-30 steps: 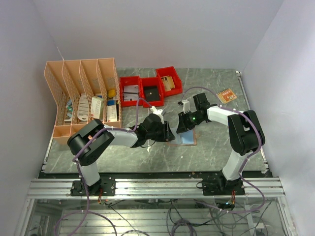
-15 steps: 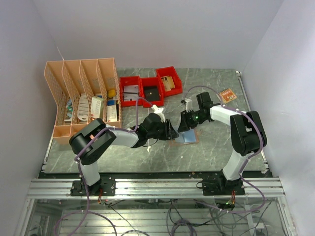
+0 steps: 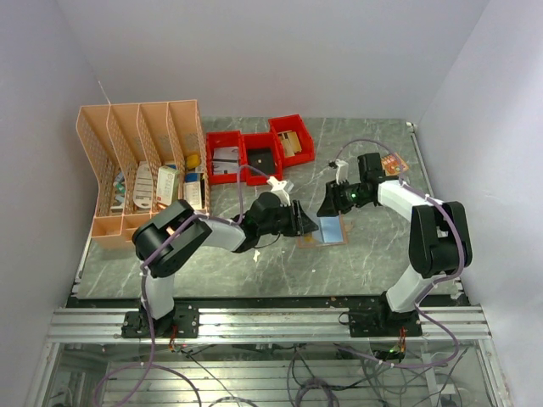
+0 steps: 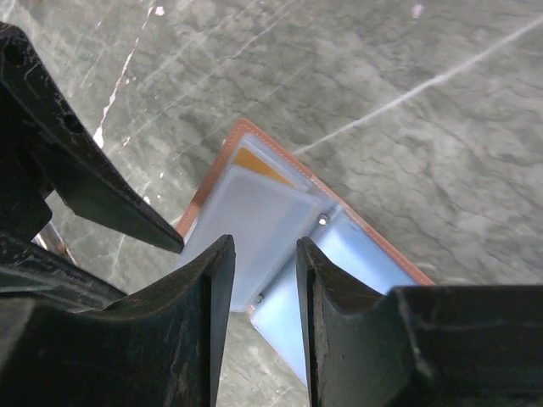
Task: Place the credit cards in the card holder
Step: Turn over the card slot in the card holder.
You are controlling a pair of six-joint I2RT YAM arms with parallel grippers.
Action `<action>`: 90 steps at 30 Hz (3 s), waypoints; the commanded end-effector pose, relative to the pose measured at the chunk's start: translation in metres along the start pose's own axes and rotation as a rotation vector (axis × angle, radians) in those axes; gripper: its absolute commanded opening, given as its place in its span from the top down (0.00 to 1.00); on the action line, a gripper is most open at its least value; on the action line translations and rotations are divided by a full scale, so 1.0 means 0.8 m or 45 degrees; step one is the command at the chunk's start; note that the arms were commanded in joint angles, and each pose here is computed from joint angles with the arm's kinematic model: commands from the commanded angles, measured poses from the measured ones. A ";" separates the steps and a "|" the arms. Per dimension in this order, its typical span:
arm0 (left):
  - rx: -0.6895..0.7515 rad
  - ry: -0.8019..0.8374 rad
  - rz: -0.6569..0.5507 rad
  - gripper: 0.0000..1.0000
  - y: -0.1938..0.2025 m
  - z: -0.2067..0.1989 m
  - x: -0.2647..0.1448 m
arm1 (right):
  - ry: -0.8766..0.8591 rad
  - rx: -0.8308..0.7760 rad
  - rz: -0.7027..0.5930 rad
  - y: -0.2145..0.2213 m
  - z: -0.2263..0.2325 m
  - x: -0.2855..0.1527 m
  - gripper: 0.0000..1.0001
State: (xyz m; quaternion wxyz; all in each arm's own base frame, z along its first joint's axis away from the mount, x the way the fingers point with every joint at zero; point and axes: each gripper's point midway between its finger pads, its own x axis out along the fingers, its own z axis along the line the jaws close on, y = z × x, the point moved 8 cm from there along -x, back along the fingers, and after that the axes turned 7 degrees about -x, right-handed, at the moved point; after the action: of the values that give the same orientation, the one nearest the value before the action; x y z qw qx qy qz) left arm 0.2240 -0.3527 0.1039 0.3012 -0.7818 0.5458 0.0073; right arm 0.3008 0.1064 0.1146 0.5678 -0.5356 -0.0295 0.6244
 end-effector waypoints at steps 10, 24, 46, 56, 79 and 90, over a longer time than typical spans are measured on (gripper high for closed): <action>0.048 0.186 0.009 0.44 -0.007 -0.039 0.040 | 0.142 0.085 0.011 0.009 -0.028 -0.019 0.82; 0.073 0.126 0.031 0.42 -0.001 -0.026 0.045 | -0.224 0.124 -0.159 0.005 -0.007 -0.031 0.50; 0.085 0.037 0.030 0.45 0.002 -0.013 0.040 | -0.181 0.174 -0.007 0.025 -0.015 -0.008 0.68; 0.131 -0.165 0.029 0.47 -0.003 0.001 0.031 | -0.190 0.166 -0.017 0.023 -0.013 -0.010 0.66; 0.292 -0.466 0.043 0.51 -0.024 0.008 0.018 | 0.271 -0.022 0.137 0.029 -0.040 -0.041 0.59; 0.342 -0.305 -0.016 0.54 -0.037 -0.029 -0.007 | 0.370 -0.174 0.027 0.006 -0.037 -0.081 0.60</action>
State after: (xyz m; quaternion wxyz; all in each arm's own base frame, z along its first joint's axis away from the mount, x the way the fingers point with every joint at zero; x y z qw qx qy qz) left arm 0.2407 -0.3500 0.1230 0.4723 -0.7256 0.4962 0.0656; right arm 0.3038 0.0472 0.1197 0.5277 -0.6290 0.0484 0.5688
